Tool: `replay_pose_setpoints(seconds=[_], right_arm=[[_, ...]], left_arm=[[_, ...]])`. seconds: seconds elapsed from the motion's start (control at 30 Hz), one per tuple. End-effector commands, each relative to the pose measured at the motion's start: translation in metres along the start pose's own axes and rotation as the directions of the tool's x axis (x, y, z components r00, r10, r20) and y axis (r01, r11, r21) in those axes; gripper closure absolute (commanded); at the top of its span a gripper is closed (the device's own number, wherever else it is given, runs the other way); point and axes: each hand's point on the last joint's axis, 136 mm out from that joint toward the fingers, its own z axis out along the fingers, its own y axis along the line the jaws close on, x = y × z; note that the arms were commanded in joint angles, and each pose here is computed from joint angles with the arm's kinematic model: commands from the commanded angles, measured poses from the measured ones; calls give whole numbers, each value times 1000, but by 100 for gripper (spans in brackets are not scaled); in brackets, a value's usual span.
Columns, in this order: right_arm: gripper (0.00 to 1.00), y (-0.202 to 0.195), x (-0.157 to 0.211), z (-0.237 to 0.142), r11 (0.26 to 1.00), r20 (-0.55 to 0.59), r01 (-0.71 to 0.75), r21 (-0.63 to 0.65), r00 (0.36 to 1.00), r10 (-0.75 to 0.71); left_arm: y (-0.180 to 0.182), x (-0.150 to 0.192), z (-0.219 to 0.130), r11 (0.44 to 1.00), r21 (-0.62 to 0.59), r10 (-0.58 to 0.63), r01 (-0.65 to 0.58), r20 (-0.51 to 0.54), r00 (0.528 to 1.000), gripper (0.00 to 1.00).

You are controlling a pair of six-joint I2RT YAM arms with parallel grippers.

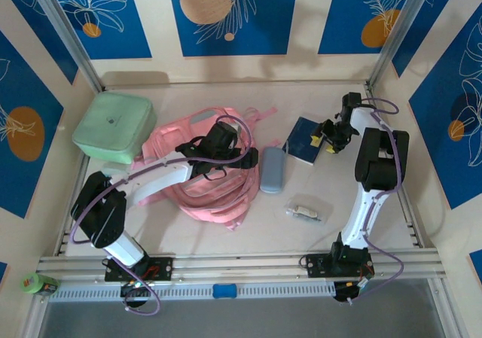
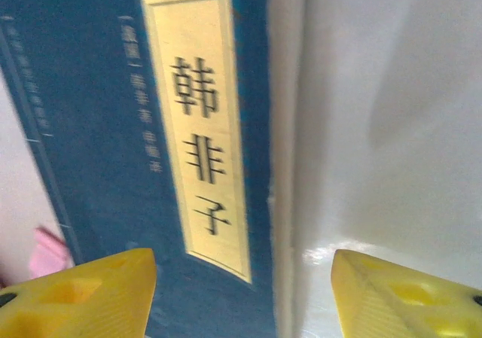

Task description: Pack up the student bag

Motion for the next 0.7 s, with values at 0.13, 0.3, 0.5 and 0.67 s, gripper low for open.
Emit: replay_pose_setpoints(seconds=[0.13,0.3,0.5,0.67], right_arm=[[37,39,1,21,998,-58,46,-48,997,-48],[37,72,5,33,985,-64,151,-81,986,-157],[40,102,9,44,967,-72,235,-94,968,-242],[41,102,9,53,977,-91,198,-72,975,-204]], left_arm=[[6,1,-1,1000,-27,12,-12,-6,1000,1],[9,0,-1,999,-38,10,-10,0,1000,1],[9,-2,1,999,-38,7,-7,0,1000,1],[11,-3,3,999,-41,6,-6,-4,1000,1]])
